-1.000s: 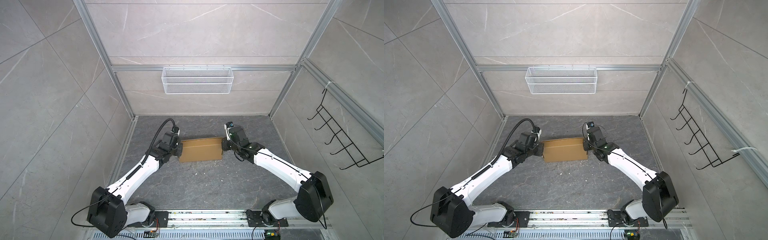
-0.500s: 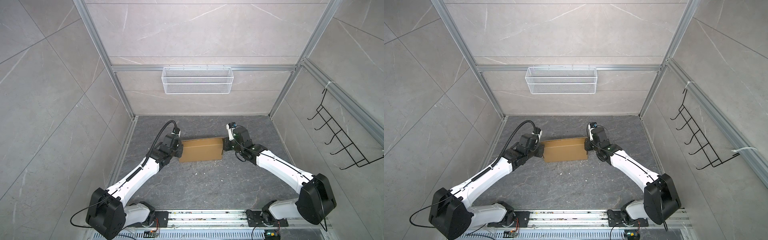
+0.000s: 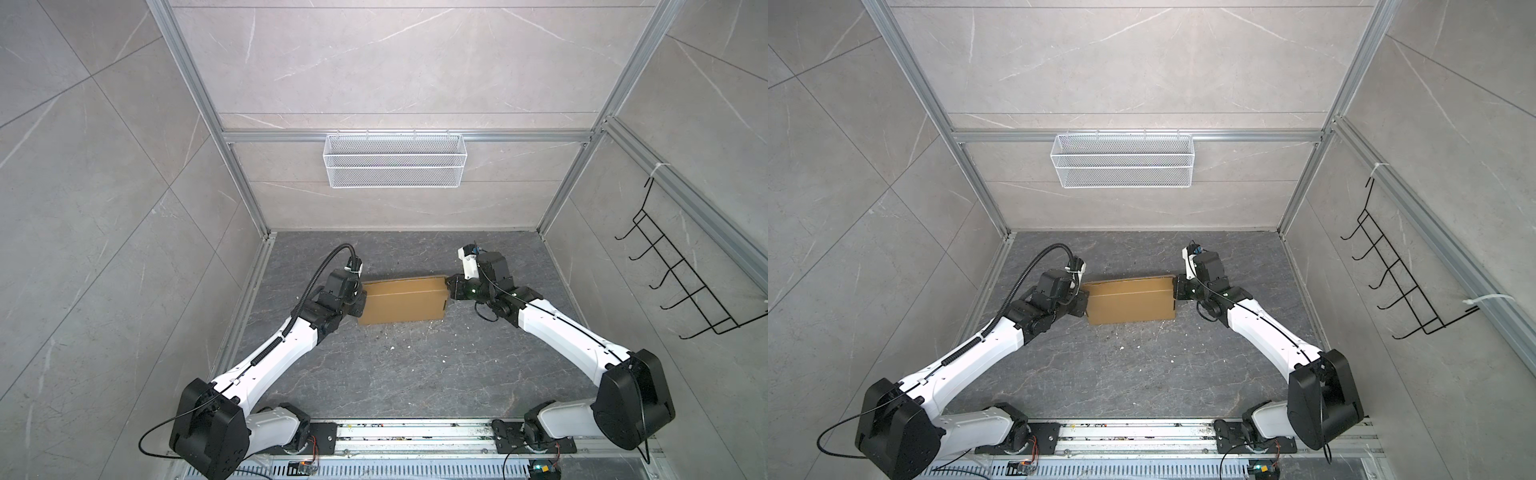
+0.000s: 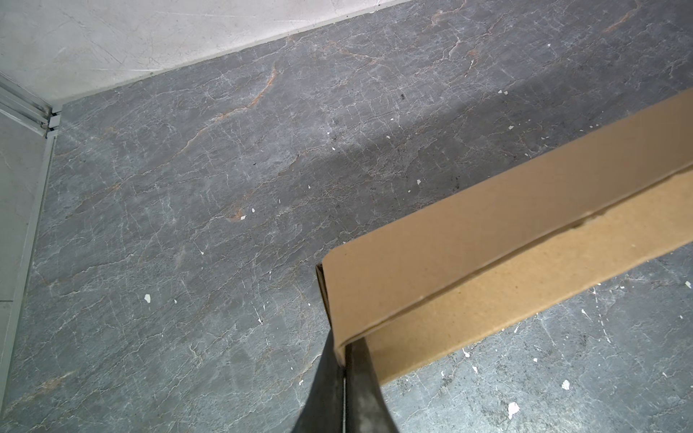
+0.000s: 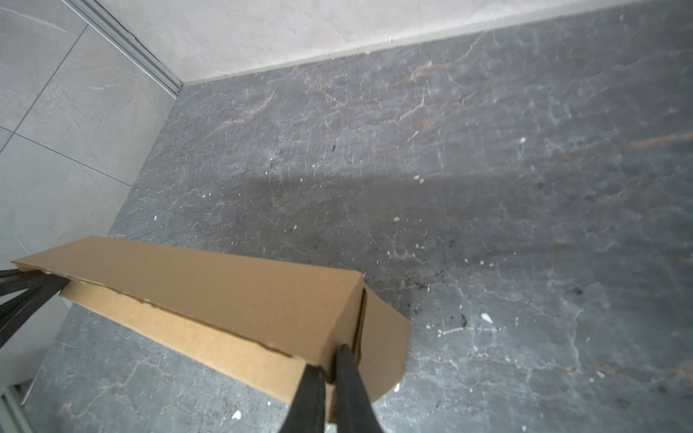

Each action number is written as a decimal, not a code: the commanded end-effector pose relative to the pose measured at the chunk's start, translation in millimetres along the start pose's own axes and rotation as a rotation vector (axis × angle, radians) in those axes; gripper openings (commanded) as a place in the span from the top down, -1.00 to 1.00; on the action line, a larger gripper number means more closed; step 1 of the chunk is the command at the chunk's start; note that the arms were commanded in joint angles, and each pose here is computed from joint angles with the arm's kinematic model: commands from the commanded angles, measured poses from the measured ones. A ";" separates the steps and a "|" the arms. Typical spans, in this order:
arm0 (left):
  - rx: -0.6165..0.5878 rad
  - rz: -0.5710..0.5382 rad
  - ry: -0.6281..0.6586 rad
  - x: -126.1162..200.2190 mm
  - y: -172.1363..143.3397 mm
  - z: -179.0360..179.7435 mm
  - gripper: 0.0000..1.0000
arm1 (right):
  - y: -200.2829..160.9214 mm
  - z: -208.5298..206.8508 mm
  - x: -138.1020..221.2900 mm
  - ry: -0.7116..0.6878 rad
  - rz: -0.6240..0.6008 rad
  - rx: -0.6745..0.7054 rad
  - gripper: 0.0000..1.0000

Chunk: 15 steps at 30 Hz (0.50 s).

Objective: Assemble paper box
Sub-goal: Fold and tuck the lid into the gap.

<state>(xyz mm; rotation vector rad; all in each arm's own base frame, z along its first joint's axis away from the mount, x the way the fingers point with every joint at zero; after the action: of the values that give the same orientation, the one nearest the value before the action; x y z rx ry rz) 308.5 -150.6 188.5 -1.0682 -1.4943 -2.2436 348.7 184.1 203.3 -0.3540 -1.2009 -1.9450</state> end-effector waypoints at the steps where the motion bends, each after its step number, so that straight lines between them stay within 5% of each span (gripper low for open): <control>1: -0.120 0.363 -0.111 -13.4 -92.2 -23.6 1.00 | -14.1 10.1 9.9 0.046 0.096 -0.043 0.67; 6: -0.128 0.368 -0.113 -14.3 -93.3 -24.6 1.00 | -3.7 12.6 23.7 0.065 0.095 -0.073 0.36; 15: -0.137 0.367 -0.106 -14.4 -93.3 -25.0 1.00 | 25.4 22.6 35.1 0.202 0.205 -0.408 -0.03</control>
<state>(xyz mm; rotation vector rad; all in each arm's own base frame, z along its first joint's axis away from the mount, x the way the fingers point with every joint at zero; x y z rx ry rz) 308.1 -151.3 188.3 -1.0685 -1.4833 -2.2543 345.2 173.1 246.8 -0.3909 -0.8130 -2.0013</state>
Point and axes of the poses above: each gripper's point midway between its finger pads, its own x axis back along the fingers, its own z axis along the line the jaws close on, y = z × x, the point moved 3 cm from there along x, back along the fingers, and after that the axes turned 10 degrees about -x, right-handed, at the moved point
